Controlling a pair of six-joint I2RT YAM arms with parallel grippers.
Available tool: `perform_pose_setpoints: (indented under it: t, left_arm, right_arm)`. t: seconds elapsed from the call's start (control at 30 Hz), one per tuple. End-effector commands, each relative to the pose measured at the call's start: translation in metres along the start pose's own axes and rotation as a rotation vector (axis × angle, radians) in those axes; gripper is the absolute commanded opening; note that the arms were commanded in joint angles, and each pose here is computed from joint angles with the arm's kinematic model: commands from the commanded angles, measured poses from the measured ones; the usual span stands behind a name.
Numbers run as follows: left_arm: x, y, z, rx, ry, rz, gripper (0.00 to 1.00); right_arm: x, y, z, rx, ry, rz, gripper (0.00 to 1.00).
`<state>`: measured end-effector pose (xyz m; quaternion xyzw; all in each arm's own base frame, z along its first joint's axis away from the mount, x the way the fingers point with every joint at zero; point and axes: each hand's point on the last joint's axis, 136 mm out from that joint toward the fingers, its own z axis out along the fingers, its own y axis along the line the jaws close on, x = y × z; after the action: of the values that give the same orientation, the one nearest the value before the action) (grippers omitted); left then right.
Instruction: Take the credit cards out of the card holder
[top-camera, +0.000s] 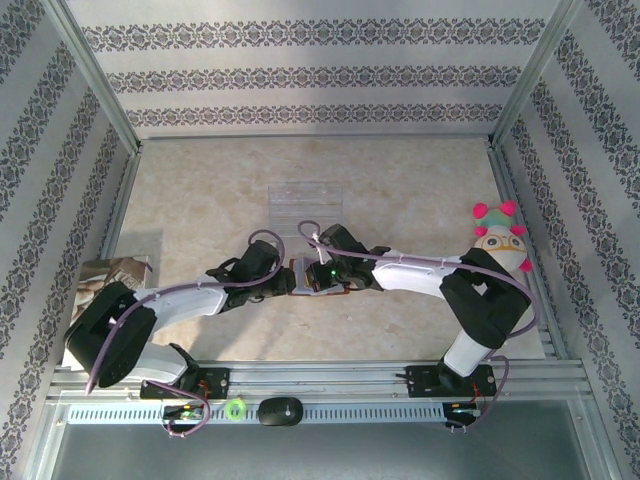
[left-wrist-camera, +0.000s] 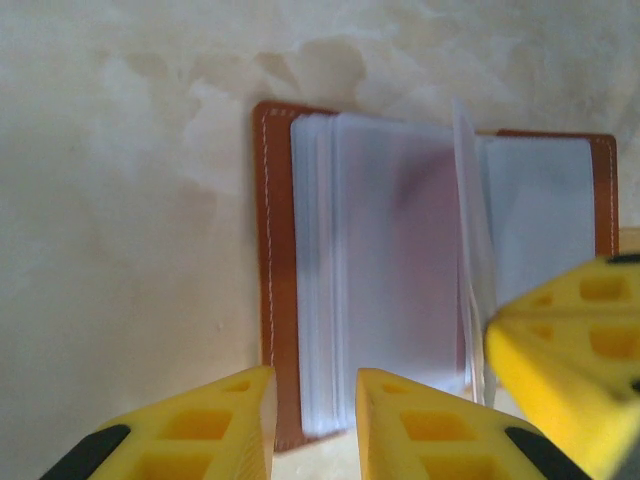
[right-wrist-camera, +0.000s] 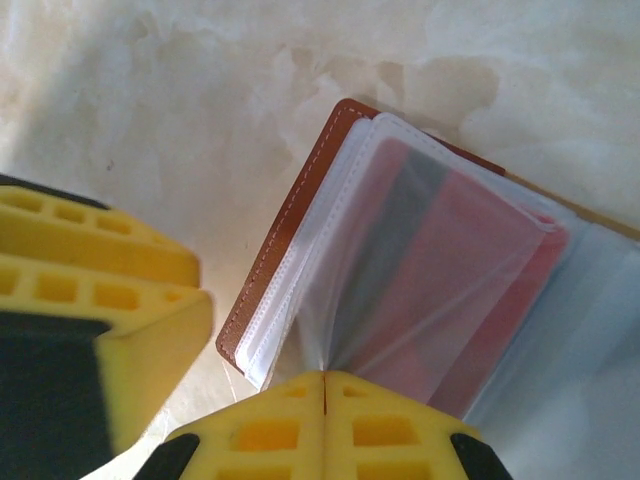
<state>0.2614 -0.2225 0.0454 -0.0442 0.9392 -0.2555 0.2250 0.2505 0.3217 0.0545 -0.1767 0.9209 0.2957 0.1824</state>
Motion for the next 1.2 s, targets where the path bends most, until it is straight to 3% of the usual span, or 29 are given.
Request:
perform_pose_setpoints:
  t: [0.0,0.3,0.4,0.5,0.9,1.17]
  left_arm:
    - [-0.012,-0.019,0.006,0.035,-0.032,0.021,0.27]
    - [-0.003,-0.018,0.031,0.008,0.032,0.011,0.25]
    - [-0.004,-0.024,0.033,0.021,0.036,0.013,0.25]
    - [-0.006,-0.033,0.033,0.037,0.034,0.029,0.25]
    - [0.002,-0.071,0.033,0.070,0.096,0.127,0.26]
    - [0.014,-0.074,0.040,0.034,0.175,0.161,0.26]
  right_arm:
    - [-0.008,0.010,-0.009,-0.058,-0.046,0.016,0.00]
    - [-0.005,0.007,-0.015,-0.057,-0.056,0.029,0.02]
    - [-0.005,0.005,-0.020,-0.048,-0.073,0.043,0.21]
    - [-0.008,0.001,-0.033,-0.019,-0.116,0.045,0.30]
    - [0.005,-0.061,-0.074,0.206,-0.215,0.199,0.32]
    - [0.006,-0.072,-0.090,0.227,-0.237,0.210,0.36]
